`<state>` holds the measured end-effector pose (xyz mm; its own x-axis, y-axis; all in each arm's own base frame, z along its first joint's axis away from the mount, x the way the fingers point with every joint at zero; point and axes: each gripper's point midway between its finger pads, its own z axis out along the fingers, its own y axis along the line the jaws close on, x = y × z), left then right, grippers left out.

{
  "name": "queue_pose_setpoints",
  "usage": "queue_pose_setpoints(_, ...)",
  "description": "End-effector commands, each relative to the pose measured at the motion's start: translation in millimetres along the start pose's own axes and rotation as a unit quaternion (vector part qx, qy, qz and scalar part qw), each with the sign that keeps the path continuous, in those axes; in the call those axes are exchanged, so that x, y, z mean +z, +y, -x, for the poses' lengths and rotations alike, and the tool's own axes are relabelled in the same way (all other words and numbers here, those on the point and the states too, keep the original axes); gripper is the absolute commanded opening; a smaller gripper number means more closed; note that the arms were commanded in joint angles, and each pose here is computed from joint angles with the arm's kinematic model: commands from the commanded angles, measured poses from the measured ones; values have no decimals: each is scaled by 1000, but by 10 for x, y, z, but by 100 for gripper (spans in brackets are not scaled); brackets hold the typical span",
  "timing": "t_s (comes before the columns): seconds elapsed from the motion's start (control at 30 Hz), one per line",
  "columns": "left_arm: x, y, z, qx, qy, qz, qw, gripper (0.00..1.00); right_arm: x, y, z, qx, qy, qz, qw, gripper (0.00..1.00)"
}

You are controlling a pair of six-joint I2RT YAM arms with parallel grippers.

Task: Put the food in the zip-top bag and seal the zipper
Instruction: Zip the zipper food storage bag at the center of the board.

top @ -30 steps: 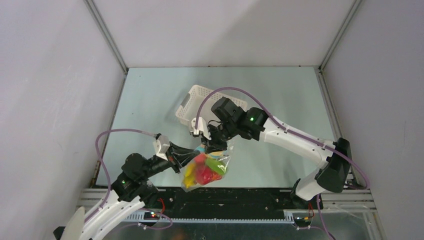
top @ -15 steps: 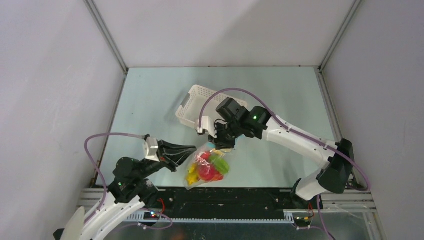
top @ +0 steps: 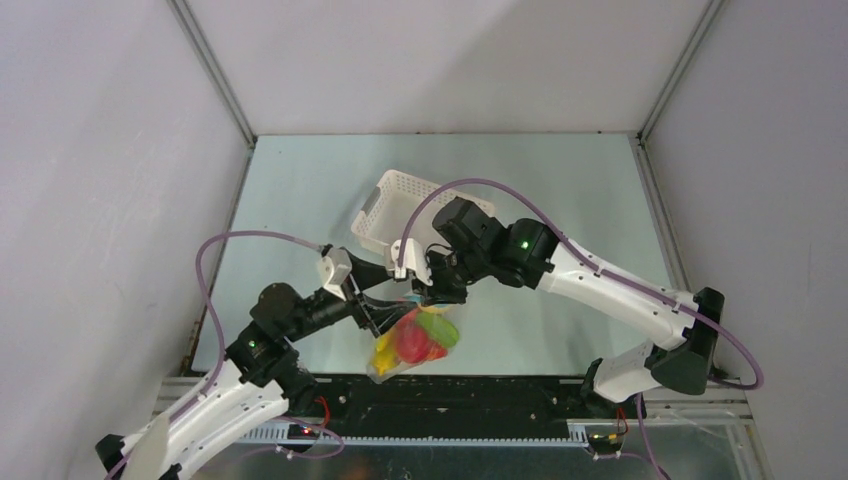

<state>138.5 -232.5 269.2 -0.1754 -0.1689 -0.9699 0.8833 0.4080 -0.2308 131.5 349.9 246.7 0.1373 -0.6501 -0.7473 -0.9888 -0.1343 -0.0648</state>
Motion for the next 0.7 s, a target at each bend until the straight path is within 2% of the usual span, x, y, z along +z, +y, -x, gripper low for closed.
queue_pose_setpoints(0.0,11,-52,134,10,-19,-12,1000,85,-206,31,323,-30,-54,-8,998,0)
queue_pose_setpoints(0.07,22,-66,145,3,-28,-16,999,79,-188,30,323,-29,-53,-7,998,0)
queue_pose_setpoints(0.13,39,-104,152,-6,-33,-28,999,67,-169,22,330,-28,-53,-8,998,0)
queue_pose_setpoints(0.2,55,-141,135,-12,-31,-40,999,61,-164,4,335,-26,-53,-13,998,0)
queue_pose_setpoints(0.3,77,-158,72,-19,-10,-46,999,59,-169,-30,348,-25,-54,-22,998,0)
queue_pose_setpoints(0.47,88,-159,-30,-37,21,-46,998,62,-187,-55,375,-28,-57,-28,998,0)
queue_pose_setpoints(0.53,84,-143,-83,-48,28,-41,998,51,-193,-54,377,-28,-57,-29,998,0)
queue_pose_setpoints(0.57,82,-143,-92,-53,28,-40,997,26,-194,-53,375,-28,-57,-29,998,0)
queue_pose_setpoints(0.6,80,-141,-101,-56,25,-40,997,13,-197,-55,370,-28,-56,-30,998,0)
queue_pose_setpoints(0.63,79,-131,-101,-62,22,-36,997,3,-196,-53,358,-27,-54,-30,998,0)
queue_pose_setpoints(0.67,69,-131,-96,-62,14,-36,997,2,-198,-57,350,-28,-53,-32,998,0)
